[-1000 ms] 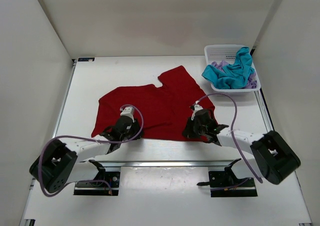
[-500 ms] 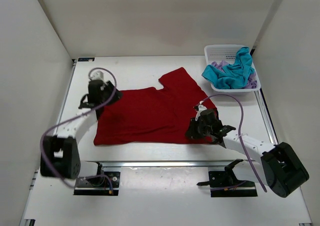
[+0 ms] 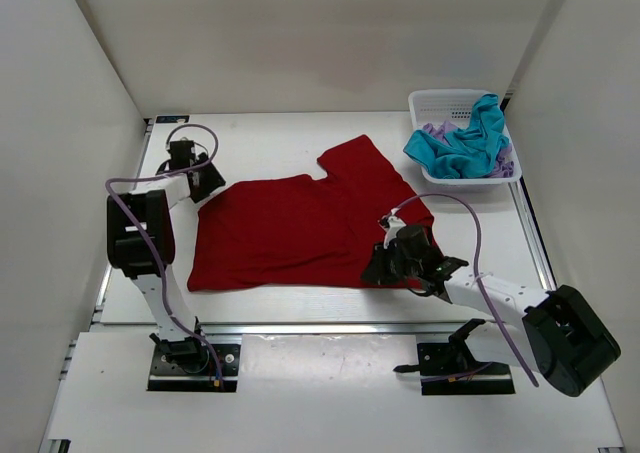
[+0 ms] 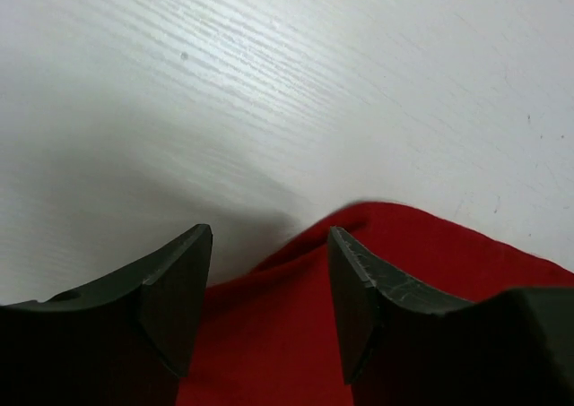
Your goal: Fold and stack the t-shirts
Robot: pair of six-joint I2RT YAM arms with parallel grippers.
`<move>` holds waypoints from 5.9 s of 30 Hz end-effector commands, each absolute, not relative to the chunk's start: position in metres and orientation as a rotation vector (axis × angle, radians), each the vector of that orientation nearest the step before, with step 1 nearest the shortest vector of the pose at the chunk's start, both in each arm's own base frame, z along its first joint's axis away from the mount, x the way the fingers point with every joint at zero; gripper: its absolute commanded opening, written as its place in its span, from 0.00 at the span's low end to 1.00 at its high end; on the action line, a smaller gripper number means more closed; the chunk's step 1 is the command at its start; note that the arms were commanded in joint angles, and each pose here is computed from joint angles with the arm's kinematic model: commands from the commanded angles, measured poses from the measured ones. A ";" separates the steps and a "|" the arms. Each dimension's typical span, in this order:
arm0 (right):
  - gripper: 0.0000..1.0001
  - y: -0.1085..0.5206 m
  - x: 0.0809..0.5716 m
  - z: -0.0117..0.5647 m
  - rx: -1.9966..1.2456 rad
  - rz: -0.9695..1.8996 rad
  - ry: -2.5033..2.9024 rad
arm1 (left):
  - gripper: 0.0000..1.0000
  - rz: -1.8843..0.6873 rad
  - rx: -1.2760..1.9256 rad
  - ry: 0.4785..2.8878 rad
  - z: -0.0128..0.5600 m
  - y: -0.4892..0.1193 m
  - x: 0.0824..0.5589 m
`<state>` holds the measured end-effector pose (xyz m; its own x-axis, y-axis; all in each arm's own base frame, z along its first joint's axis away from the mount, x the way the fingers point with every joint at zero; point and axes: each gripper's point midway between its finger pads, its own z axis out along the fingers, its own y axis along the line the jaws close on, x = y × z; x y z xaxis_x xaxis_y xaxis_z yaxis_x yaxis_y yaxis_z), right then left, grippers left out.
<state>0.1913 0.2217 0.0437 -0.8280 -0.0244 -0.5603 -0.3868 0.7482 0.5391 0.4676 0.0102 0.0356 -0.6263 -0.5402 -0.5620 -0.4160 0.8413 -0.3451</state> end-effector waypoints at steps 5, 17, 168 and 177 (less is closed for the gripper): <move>0.08 0.235 0.193 0.060 -0.330 0.985 2.325 | 0.45 -0.211 -0.558 2.399 0.032 -0.002 0.464; 0.08 0.237 0.204 0.073 -0.330 0.980 2.271 | 0.06 -0.242 -0.520 2.358 0.059 -0.018 0.435; 0.33 0.251 0.260 0.096 -0.288 0.975 2.188 | 0.34 -0.101 -0.359 2.535 0.036 -0.062 0.373; 0.32 0.257 0.258 0.095 -0.307 0.989 2.198 | 0.42 -0.130 -0.391 2.521 0.034 -0.062 0.375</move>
